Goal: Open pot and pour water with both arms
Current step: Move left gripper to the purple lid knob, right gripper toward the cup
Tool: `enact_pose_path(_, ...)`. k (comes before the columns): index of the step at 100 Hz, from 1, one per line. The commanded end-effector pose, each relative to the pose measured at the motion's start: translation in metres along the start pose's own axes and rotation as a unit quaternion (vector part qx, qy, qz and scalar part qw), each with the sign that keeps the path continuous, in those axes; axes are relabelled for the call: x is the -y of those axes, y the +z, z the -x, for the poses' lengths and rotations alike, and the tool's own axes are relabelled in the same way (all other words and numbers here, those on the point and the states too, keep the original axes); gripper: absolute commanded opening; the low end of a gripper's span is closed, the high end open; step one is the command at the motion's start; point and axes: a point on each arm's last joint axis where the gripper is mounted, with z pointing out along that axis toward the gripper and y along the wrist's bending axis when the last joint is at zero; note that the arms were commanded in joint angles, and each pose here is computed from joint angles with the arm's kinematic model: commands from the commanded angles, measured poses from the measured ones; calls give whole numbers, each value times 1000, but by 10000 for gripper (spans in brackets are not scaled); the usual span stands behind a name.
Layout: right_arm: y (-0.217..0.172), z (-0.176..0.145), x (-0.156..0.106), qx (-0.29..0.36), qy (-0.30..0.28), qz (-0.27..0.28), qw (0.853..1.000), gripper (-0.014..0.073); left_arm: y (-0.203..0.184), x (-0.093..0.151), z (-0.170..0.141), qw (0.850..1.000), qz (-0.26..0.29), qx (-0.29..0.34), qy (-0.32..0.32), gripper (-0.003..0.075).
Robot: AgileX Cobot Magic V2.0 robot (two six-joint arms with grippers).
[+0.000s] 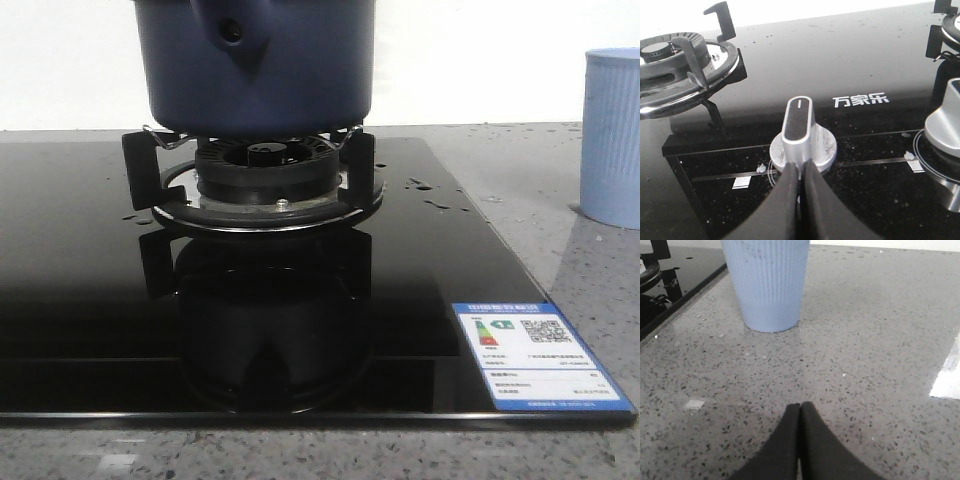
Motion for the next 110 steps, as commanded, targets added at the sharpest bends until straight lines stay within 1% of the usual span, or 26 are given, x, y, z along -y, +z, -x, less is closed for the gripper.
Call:
enact_pose_path(1, 3, -7, 0, -5, -6, -5, 1000, -74, 2, 1, -7, 1000, 1, 14, -8, -19)
enact_pose_path(52, 3, -7, 0, -5, -6, -5, 1000, -74, 2, 1, -7, 1000, 1, 14, -8, -19)
enact_pose_path(55, 3, -7, 1, -5, -9, -6, 1000, -74, 2, 1, -7, 1000, 1, 14, -8, -19)
enact_pose_path(61, 3, -7, 3, -6, -48, -18, 999, -74, 2, 1, -7, 1000, 1, 14, -8, -19)
enact_pose_path(75, 3, -7, 3, -6, -55, -20, 998, -74, 2, 1, -7, 1000, 1, 14, -8, -19)
enact_pose_path(91, 2, 1, 3, 40, -61, -22, 997, -74, 2, 1, -7, 1000, 1, 14, -8, -19)
enact_pose_path(95, 2, 5, 3, 61, -53, -20, 997, -74, 2, 1, -6, 1000, 2, 15, -5, -19)
enact_pose_path(99, 2, 9, 2, 84, -29, -15, 996, -74, 2, 1, -6, 1000, 3, 18, -5, -19)
enact_pose_path(102, 1, 12, 1, 99, -6, -11, 995, -74, 2, 1, -5, 1000, 3, 22, -5, -19)
enact_pose_path(105, 1, 14, 1, 111, 29, -5, 993, -74, 2, 1, -4, 1000, 4, 26, -5, -19)
enact_pose_path(110, 0, 18, 1, 131, 77, 1, 988, -74, 2, 0, -3, 999, 4, 31, -5, -19)
